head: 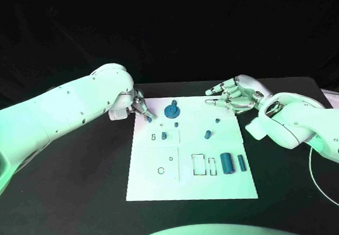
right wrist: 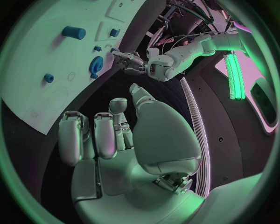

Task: Assemble the parts on the task board

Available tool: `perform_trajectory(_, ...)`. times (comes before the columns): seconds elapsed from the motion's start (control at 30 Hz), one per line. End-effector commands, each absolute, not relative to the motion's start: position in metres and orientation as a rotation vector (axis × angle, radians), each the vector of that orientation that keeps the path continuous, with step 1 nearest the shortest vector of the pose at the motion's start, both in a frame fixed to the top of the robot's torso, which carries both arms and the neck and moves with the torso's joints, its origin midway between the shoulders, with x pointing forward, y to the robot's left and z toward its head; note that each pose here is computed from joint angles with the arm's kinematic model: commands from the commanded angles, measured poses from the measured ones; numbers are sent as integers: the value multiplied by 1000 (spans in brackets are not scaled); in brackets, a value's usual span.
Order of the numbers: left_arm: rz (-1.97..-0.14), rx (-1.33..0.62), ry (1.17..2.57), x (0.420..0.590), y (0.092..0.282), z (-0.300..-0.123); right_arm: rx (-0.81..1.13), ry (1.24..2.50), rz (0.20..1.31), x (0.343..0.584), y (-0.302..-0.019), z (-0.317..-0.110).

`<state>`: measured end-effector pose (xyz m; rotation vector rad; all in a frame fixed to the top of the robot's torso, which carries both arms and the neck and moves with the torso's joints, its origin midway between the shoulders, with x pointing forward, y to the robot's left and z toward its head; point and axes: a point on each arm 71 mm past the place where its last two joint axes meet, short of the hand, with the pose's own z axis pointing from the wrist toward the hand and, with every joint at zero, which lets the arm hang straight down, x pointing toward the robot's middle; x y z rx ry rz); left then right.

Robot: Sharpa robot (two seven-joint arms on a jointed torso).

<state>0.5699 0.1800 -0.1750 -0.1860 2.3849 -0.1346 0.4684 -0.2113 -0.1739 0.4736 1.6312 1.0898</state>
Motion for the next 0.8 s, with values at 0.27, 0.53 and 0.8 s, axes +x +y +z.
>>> perform_trajectory(0.27, -174, -214, 2374, 570, 175, -177, 460, 1643, 1104, 467, -209, -175)
perform_trajectory(0.53, -197, -233, 2380, 570, 177, -179, 459, 1642, 1108, 466, -209, -176)
perform_trajectory(0.8, -307, -289, 2342, 562, 181, -176, 460, 1640, 1111, 466, -209, -175)
